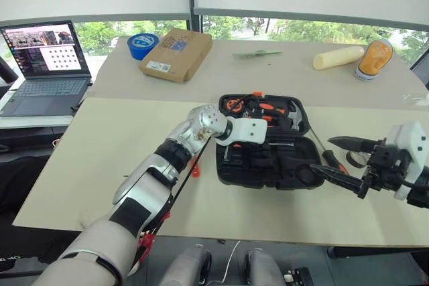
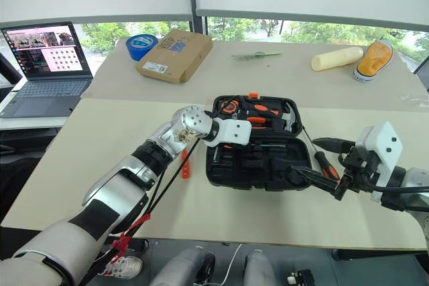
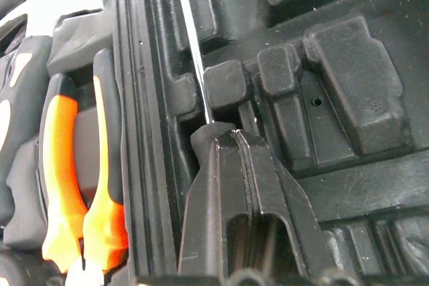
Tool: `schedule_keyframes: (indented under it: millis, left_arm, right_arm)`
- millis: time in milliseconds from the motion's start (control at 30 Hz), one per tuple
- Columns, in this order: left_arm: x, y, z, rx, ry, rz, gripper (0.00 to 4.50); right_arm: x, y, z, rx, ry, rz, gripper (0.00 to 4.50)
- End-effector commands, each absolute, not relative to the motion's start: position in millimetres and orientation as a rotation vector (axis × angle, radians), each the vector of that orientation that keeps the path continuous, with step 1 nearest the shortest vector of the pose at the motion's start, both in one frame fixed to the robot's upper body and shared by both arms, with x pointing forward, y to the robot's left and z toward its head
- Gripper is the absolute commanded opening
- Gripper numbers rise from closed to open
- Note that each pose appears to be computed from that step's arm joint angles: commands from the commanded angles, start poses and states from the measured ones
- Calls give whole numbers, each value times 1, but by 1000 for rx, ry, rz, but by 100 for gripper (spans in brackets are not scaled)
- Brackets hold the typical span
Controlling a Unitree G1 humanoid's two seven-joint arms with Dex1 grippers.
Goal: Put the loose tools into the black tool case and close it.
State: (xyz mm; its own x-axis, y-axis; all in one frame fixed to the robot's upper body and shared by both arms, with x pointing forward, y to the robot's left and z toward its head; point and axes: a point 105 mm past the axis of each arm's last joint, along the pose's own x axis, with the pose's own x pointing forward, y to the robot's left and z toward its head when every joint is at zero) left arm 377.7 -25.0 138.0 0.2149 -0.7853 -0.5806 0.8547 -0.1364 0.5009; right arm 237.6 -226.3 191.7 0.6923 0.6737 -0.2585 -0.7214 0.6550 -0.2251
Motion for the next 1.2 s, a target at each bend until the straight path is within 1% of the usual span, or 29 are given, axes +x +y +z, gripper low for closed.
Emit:
schedule_keyframes:
  millis: [33, 67, 100, 133, 233, 333, 367, 400, 467, 500, 667, 867, 967, 1033, 1200]
  left_arm:
    - [376, 3, 183, 703, 33, -1413, 4]
    - [371, 11, 192, 630, 28, -1427, 28]
    - [362, 25, 203, 541, 28, -1458, 55]
    - [352, 37, 211, 483, 30, -1490, 72]
    - [326, 64, 220, 409, 53, -1547, 189]
    - [293, 101, 224, 361, 121, -1587, 294]
    - [286, 107, 224, 352, 143, -1589, 332]
    - [282, 111, 225, 344, 157, -1584, 360]
    - [277, 116, 227, 333, 162, -1562, 435]
    - [277, 117, 228, 326, 159, -1548, 446]
    - [268, 116, 231, 311, 155, -1545, 446]
    - [264, 110, 234, 331, 133, -1532, 446]
    - [262, 108, 231, 355, 135, -1526, 446]
    - [261, 107, 230, 373, 136, -1522, 446]
    - [266, 110, 227, 414, 146, -1473, 446]
  right_arm:
    - [233, -238, 203, -353, 116, 708, 450]
    - [231, -242, 202, -348, 121, 683, 450]
    - [229, -250, 200, -342, 131, 641, 450]
    - [226, -257, 198, -337, 143, 601, 450]
    - [217, -274, 191, -317, 179, 518, 450]
    - [196, -300, 173, -261, 252, 392, 450]
    - [192, -305, 170, -244, 266, 364, 450]
    - [189, -308, 166, -234, 277, 349, 450]
    - [186, -310, 161, -223, 291, 335, 450]
    - [186, -311, 159, -219, 297, 331, 450]
    - [200, -311, 150, -199, 305, 334, 450]
    - [234, -310, 134, -170, 290, 296, 450]
    - [252, -303, 121, -161, 291, 296, 450]
    - [266, -293, 112, -107, 287, 308, 450]
    - [279, -293, 95, -104, 314, 265, 450]
